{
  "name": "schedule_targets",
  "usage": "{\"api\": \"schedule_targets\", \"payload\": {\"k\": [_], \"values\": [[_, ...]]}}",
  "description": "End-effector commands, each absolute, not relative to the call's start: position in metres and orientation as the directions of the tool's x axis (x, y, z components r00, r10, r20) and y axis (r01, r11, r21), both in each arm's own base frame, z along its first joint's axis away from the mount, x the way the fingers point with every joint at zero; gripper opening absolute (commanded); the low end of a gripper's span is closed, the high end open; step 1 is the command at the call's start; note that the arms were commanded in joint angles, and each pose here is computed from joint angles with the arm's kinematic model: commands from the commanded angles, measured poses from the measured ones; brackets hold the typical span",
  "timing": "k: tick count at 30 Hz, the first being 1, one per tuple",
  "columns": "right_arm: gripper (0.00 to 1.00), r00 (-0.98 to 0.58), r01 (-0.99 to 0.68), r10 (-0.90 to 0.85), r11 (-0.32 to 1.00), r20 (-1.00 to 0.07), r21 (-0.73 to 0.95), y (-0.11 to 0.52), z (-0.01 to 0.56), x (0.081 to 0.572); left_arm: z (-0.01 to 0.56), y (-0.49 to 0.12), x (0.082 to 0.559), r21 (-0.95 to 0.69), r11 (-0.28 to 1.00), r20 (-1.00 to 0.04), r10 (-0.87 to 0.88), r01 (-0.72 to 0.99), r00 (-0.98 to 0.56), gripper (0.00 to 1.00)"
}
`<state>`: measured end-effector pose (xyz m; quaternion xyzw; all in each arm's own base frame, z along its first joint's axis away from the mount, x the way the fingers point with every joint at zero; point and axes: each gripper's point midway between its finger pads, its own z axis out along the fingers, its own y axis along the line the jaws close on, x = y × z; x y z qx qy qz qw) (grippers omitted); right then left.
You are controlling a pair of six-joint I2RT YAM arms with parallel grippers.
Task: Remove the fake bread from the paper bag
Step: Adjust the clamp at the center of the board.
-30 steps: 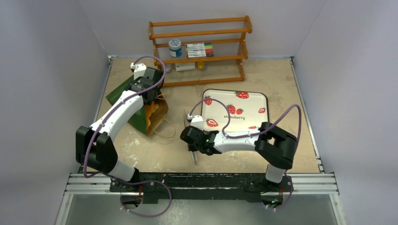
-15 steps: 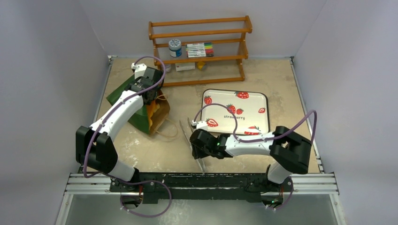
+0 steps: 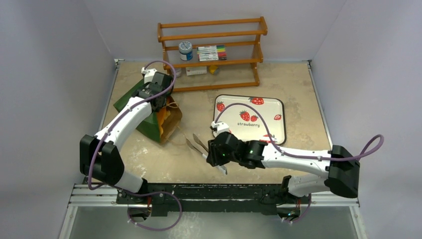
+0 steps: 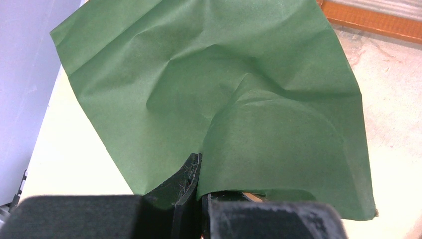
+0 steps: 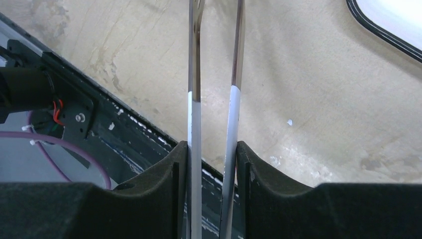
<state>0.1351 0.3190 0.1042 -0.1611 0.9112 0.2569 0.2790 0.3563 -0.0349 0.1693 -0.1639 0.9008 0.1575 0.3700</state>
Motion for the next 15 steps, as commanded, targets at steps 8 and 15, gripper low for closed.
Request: {"api": "schedule_targets", "payload": {"k": [8, 15], "values": [[0.38, -0.773, -0.438, -0.083, 0.787, -0.63, 0.434, 0.304, 0.168, 0.131, 0.185, -0.034, 0.355, 0.116, 0.907, -0.752, -0.186, -0.406, -0.632, 0.0], [0.37, -0.756, -0.444, -0.026, 0.754, -0.654, 0.483, 0.297, 0.204, 0.128, 0.179, -0.034, 0.351, 0.117, 0.909, -0.744, -0.187, -0.4, -0.641, 0.0]]}}
